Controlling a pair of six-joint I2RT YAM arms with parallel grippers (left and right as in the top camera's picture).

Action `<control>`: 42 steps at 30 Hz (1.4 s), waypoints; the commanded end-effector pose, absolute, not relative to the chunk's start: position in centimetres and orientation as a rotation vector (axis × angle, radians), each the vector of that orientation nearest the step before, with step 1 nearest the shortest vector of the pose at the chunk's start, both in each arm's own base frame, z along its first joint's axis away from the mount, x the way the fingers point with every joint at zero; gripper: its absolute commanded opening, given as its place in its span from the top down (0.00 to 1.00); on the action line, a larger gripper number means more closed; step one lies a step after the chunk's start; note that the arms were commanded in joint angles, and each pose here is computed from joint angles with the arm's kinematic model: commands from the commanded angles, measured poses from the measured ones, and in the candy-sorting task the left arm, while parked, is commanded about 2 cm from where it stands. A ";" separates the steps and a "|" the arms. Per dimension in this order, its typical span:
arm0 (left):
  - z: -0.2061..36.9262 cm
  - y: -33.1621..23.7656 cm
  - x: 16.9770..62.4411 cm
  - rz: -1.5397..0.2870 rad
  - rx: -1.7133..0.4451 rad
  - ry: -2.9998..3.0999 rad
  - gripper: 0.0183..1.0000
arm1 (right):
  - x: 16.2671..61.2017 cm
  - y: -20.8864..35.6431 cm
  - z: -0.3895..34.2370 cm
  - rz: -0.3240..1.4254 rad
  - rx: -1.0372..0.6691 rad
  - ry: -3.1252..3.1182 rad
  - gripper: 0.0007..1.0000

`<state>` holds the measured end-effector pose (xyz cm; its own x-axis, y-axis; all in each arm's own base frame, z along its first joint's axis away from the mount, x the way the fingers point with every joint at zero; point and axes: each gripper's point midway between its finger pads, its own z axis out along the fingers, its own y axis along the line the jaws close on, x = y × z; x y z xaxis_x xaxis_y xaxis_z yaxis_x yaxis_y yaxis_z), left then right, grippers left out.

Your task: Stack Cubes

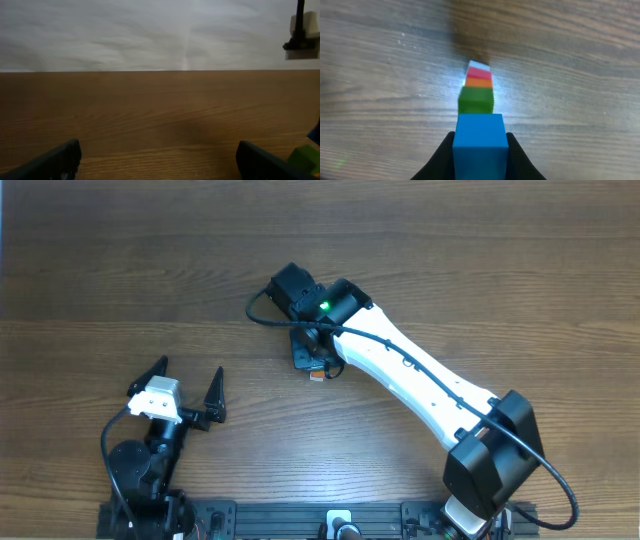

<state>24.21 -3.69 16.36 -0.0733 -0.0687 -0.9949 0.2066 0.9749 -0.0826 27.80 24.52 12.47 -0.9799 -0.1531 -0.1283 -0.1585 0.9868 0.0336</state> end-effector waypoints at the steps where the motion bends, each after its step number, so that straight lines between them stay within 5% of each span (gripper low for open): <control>1: 16.2 -3.7 24.2 -0.217 0.119 1.626 0.00 | 28.1 25.4 12.2 0.045 -0.251 3.031 0.99; 42: 16.2 -3.7 24.2 -0.217 0.119 1.626 0.00 | 28.4 25.8 11.1 0.020 -0.248 3.054 0.96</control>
